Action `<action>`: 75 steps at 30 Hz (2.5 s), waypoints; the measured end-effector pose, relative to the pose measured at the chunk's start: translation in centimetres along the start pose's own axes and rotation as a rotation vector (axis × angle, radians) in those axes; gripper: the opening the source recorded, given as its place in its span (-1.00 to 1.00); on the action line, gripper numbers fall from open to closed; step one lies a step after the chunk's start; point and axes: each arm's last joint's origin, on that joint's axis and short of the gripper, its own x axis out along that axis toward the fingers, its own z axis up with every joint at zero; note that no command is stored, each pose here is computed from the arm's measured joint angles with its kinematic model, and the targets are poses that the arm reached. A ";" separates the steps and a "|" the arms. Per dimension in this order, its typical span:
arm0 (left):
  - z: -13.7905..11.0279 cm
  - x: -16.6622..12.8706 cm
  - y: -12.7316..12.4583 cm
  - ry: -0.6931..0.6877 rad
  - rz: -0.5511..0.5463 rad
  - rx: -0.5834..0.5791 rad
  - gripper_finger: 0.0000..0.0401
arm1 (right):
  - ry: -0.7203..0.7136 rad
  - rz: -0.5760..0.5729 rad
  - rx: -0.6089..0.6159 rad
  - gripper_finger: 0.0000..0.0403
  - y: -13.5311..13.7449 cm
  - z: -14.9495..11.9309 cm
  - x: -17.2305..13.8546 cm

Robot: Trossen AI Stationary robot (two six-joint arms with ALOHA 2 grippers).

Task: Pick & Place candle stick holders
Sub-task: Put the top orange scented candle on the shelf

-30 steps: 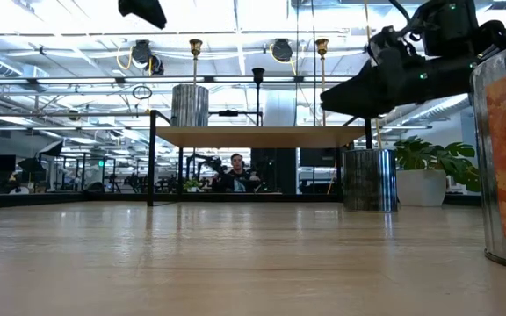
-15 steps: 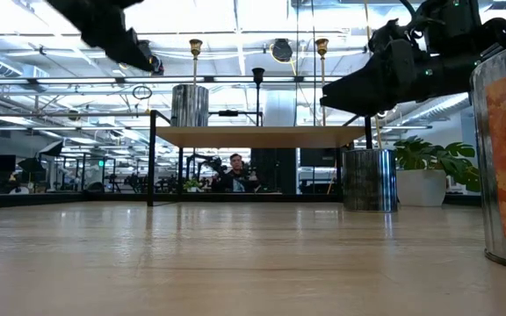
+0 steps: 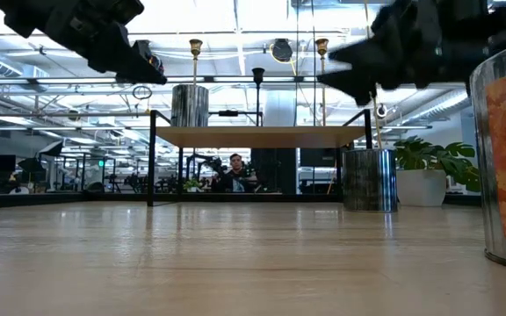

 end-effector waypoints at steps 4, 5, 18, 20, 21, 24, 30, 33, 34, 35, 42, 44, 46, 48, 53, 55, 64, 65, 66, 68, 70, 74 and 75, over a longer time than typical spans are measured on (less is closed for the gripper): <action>0.0 0.0 0.1 -0.005 0.006 0.047 -0.48 | 0.236 -0.095 -0.029 0.35 1.7 1.8 2.5; 0.0 0.0 0.1 -0.004 0.005 0.046 -0.48 | 0.302 -0.152 -0.039 0.33 2.0 2.4 2.9; -0.9 -0.1 -0.1 0.089 -0.010 -0.015 -0.48 | 0.744 -0.328 0.058 0.26 2.7 4.5 2.0; -1.0 -0.1 -0.1 0.104 -0.013 -0.016 -0.48 | 0.775 -0.373 0.048 0.26 2.6 4.1 1.8; -1.0 -0.1 -0.1 0.108 -0.013 -0.016 -0.48 | 0.777 -0.400 0.037 0.26 2.4 3.8 1.6; -1.0 -0.1 -0.1 0.108 -0.013 -0.015 -0.48 | 0.782 -0.447 0.017 0.26 2.0 3.0 1.4; -1.1 -0.1 -0.1 0.108 -0.013 -0.005 -0.48 | 0.822 -0.490 0.027 0.26 0.9 0.4 0.4; -1.0 -0.1 -0.1 0.108 -0.013 -0.002 -0.48 | 0.844 -0.514 0.037 0.26 0.4 -0.8 -0.2; -1.1 -0.1 -0.1 0.108 -0.014 -0.002 -0.48 | 0.836 -0.518 0.040 0.25 0.2 -1.1 -0.3; -1.1 -0.1 -0.1 0.108 -0.014 -0.002 -0.48 | 0.827 -0.516 0.036 0.24 0.1 -1.3 -0.3; -1.1 -0.1 -0.1 0.108 -0.014 -0.002 -0.48 | 0.822 -0.510 -0.034 -0.12 0.0 -2.0 -0.6; -1.1 -0.1 -0.1 0.108 -0.014 -0.002 -0.48 | 0.819 -0.536 -0.049 -0.29 -0.1 -2.2 -0.7; -1.1 -0.1 -0.1 0.108 -0.014 -0.002 -0.48 | 0.818 -0.566 -0.069 -0.47 -0.2 -2.3 -0.8; -1.1 -0.1 -0.1 0.108 -0.014 -0.003 -0.48 | 0.818 -0.592 -0.084 -0.68 -0.3 -2.3 -0.9; -1.1 -0.1 -0.1 0.109 -0.013 -0.003 -0.48 | 0.777 -0.603 -0.085 -0.94 -0.3 -2.2 -0.6; -1.1 -0.1 -0.1 0.108 -0.013 -0.003 -0.48 | 0.724 -0.590 -0.062 -0.93 -0.3 -1.8 -0.2; -1.1 -0.1 -0.1 0.109 -0.014 0.007 -0.48 | 0.425 -0.344 0.046 -0.98 1.1 3.5 0.7; -1.1 -0.1 -0.1 0.109 -0.014 0.011 -0.48 | 0.380 -0.309 0.048 -0.98 1.2 4.4 0.6; -1.1 -0.1 -0.1 0.109 -0.014 0.011 -0.48 | 0.332 -0.281 0.039 -0.98 1.4 5.3 0.4; -1.0 -0.1 -0.1 0.108 -0.014 0.012 -0.48 | 0.241 -0.241 0.006 -0.98 1.6 7.0 0.0; -1.0 -0.1 -0.1 0.105 -0.014 0.015 -0.48 | 0.160 -0.247 -0.022 -0.99 1.5 8.4 -0.6; -0.9 -0.1 -0.1 0.097 -0.013 0.041 -0.48 | 0.096 -0.290 -0.082 -0.99 0.9 10.8 -1.1; -0.9 0.0 -0.1 0.090 -0.012 0.047 -0.48 | 0.101 -0.292 -0.097 -0.99 0.7 11.5 -1.1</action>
